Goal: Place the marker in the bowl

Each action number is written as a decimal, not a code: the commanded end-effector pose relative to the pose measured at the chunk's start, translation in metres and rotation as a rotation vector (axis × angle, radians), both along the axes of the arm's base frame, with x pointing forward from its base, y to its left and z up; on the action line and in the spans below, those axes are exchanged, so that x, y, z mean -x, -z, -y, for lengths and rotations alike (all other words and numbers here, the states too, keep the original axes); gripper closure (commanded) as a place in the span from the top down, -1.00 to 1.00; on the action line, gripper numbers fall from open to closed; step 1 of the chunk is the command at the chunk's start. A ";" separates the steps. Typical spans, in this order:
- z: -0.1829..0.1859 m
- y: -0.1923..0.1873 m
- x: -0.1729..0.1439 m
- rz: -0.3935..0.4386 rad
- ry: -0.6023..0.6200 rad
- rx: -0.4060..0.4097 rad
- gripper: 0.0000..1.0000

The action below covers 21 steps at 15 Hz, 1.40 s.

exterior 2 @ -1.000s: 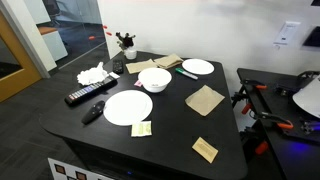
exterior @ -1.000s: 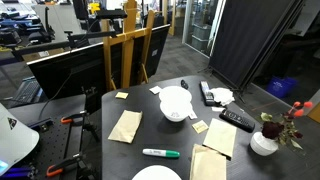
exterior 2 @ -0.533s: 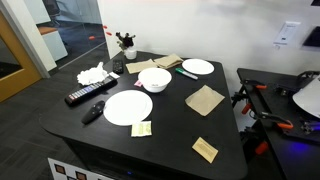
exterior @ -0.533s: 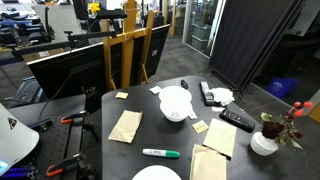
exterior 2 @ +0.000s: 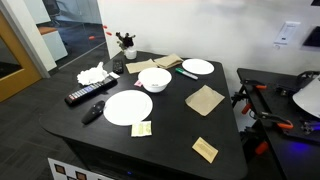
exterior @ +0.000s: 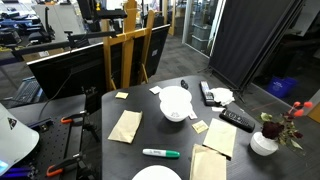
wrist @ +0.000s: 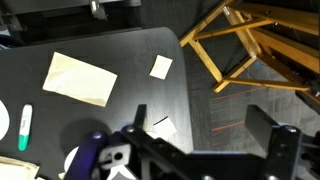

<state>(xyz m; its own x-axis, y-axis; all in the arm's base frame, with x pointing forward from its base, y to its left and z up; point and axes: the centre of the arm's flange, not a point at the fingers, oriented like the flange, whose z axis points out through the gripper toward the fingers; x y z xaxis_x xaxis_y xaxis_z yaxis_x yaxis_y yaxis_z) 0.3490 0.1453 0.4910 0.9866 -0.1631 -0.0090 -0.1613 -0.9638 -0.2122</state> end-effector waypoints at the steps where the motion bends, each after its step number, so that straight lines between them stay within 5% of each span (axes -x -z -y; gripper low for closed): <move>1: 0.036 -0.002 0.000 0.056 0.131 0.028 1.00; 12: 0.147 0.016 -0.023 0.102 0.368 0.070 1.00; 21: 0.211 0.083 -0.041 -0.023 0.417 0.029 1.00</move>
